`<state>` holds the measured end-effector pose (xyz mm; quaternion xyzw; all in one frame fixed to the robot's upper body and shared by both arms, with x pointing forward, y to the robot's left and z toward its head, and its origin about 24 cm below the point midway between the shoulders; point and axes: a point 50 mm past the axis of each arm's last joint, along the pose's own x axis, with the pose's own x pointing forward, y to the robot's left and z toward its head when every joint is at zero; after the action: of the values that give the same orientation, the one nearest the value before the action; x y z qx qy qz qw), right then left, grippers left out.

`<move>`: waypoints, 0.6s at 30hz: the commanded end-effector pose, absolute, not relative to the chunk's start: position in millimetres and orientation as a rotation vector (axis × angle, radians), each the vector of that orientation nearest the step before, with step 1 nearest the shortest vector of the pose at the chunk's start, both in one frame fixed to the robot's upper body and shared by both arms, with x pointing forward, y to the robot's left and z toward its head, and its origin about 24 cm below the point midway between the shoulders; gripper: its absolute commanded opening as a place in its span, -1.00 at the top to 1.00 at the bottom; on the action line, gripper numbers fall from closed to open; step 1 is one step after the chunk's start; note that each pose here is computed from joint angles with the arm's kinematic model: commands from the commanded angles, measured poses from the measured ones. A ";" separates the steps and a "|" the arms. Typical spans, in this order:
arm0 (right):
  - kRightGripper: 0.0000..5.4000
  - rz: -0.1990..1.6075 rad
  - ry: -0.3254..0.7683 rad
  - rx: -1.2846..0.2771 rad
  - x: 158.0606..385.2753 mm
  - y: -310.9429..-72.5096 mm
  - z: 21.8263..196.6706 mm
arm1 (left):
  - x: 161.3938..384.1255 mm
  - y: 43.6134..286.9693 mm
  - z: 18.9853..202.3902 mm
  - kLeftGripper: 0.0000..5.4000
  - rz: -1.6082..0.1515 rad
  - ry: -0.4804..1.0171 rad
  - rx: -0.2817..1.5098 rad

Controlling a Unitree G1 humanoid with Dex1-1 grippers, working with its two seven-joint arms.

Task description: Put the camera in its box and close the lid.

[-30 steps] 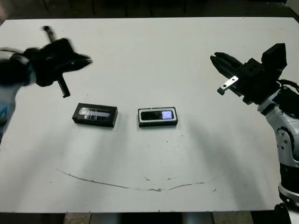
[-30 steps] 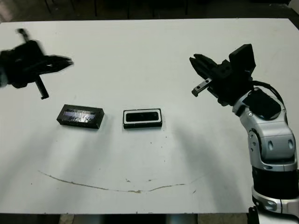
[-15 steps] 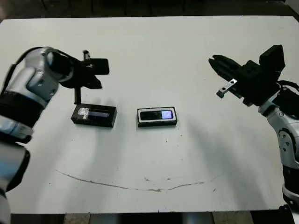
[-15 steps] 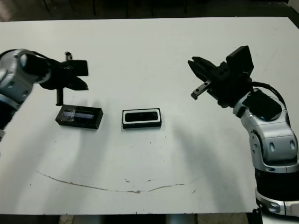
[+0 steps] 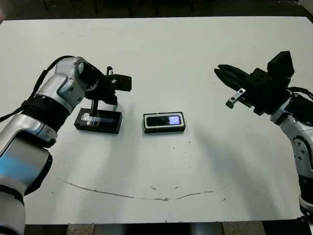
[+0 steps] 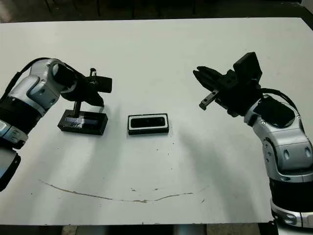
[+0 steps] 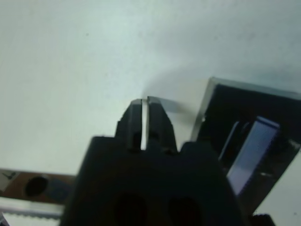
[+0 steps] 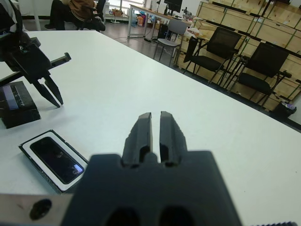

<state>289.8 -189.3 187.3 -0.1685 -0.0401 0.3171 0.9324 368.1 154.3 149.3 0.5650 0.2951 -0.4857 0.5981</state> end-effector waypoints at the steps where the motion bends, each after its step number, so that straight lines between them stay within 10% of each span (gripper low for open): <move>1: 0.99 0.652 -0.043 -0.336 287.9 -191.2 180.5 | 362.3 149.3 144.6 1.00 -1.217 0.709 1.368; 18: 0.99 0.651 -0.052 -0.345 284.3 -187.8 181.5 | 314.7 134.0 124.1 1.00 -1.555 0.908 1.386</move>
<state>285.9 -186.2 188.9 -0.1698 -0.0460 0.3173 0.9319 326.4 126.4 150.1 0.5787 0.3225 -0.6002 0.4483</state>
